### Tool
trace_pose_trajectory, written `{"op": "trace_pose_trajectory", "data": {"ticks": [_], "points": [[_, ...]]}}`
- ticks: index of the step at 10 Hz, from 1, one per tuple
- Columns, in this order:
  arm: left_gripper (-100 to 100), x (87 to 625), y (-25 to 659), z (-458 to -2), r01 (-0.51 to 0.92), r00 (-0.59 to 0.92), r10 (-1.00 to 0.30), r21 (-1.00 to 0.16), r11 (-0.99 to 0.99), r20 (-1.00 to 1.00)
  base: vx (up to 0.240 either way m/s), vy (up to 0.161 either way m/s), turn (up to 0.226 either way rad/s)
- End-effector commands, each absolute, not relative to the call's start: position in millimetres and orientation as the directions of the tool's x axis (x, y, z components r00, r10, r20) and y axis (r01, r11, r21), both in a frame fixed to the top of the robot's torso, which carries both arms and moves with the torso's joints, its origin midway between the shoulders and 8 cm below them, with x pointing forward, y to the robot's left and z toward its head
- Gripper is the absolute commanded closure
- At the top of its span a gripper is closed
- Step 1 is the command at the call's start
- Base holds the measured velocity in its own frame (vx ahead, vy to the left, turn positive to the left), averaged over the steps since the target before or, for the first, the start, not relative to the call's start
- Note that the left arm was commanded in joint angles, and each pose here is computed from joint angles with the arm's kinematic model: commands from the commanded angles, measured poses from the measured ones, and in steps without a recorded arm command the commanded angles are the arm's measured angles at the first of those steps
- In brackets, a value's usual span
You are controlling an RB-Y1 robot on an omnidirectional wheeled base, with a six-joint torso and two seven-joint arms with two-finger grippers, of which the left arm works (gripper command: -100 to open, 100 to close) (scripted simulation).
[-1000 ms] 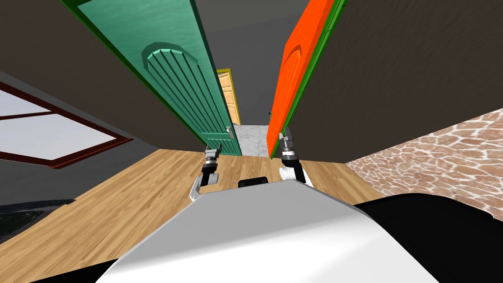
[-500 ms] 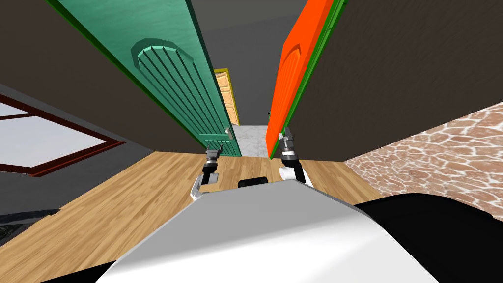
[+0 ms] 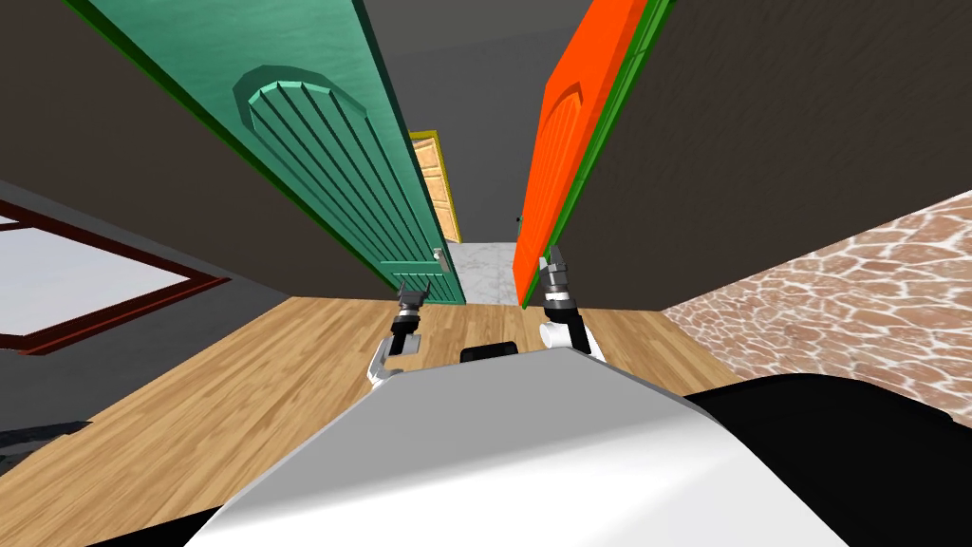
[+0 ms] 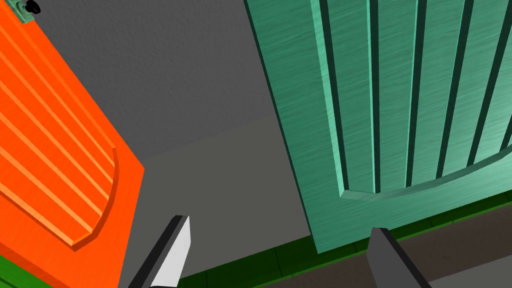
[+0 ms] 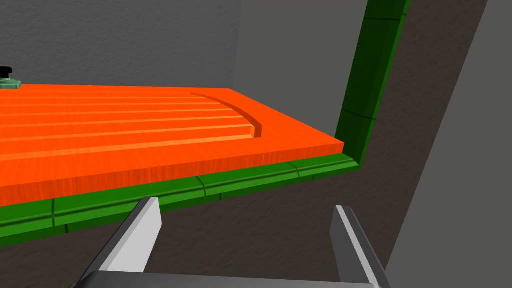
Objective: Push the door open
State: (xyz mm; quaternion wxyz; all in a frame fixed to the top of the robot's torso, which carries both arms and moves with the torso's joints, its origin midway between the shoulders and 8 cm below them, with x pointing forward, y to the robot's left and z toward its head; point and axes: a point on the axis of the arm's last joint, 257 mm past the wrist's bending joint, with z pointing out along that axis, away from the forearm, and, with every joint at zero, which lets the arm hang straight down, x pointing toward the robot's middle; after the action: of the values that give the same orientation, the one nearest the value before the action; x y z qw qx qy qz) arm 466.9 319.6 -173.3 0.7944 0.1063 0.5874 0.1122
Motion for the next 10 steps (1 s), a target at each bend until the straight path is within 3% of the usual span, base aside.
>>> {"op": "trace_pose_trajectory", "data": {"ticks": [1,10], "points": [[-100,470.7,322.9,-180.8,-0.065,0.267,0.365,0.361,0.930,-0.892,0.048,0.021,-0.058],[-100,482.5,340.3,-211.7,-0.094,0.188,0.604,0.598,0.796,-0.775,0.050,0.027,-0.049]]}}
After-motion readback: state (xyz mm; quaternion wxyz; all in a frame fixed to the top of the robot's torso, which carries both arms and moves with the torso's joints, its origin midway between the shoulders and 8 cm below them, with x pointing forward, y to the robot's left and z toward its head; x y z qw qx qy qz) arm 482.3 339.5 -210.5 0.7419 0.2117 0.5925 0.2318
